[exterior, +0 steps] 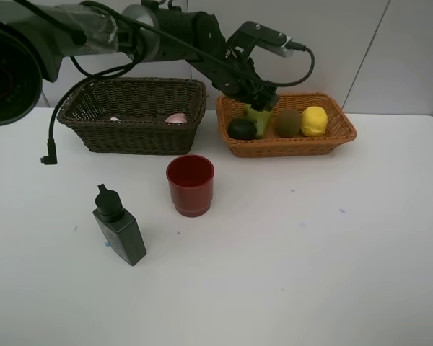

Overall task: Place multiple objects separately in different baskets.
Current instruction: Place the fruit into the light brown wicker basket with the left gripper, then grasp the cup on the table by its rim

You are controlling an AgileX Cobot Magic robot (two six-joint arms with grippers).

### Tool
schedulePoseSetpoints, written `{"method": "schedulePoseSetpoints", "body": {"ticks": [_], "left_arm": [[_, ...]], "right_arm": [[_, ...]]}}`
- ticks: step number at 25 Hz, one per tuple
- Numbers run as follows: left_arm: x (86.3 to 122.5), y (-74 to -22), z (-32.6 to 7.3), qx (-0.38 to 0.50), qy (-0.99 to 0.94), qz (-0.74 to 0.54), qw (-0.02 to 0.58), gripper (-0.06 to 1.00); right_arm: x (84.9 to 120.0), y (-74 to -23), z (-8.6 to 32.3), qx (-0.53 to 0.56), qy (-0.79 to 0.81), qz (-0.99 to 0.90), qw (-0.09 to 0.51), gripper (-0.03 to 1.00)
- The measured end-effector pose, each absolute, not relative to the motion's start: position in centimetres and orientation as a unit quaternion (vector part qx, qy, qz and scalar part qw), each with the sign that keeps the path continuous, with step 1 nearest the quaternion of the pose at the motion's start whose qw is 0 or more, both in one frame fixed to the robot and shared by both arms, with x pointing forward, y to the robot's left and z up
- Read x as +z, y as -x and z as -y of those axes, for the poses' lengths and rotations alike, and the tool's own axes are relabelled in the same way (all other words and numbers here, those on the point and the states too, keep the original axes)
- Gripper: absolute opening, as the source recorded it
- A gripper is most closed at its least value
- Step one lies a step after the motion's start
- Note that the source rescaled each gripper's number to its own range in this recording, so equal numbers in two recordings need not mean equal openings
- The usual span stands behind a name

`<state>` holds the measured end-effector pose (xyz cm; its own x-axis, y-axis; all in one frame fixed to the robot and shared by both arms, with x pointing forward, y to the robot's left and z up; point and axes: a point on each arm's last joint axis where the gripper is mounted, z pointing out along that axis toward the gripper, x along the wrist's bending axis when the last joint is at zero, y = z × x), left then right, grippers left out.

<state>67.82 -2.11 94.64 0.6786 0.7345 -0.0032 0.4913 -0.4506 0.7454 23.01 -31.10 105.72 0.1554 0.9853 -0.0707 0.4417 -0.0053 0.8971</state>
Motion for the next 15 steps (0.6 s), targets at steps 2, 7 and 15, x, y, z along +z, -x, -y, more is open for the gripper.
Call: {"method": "schedulePoseSetpoints", "body": {"ticks": [2,7,15], "left_arm": [[94.66,-67.83,2.12,0.163,-0.835,-0.367,0.376,0.98],[94.71,-67.86,2.15,0.163,-0.833,-0.369,0.38,0.98],[95.08,-67.56,2.05,0.153,-0.838,-0.369,0.371,0.98]], "right_arm": [[105.72,-23.01,31.1,0.322,-0.632,-0.565,0.422,1.0],[105.72,-23.01,31.1,0.322,-0.632,-0.565,0.422,1.0],[105.72,-23.01,31.1,0.322,-0.632,-0.565,0.422,1.0]]}}
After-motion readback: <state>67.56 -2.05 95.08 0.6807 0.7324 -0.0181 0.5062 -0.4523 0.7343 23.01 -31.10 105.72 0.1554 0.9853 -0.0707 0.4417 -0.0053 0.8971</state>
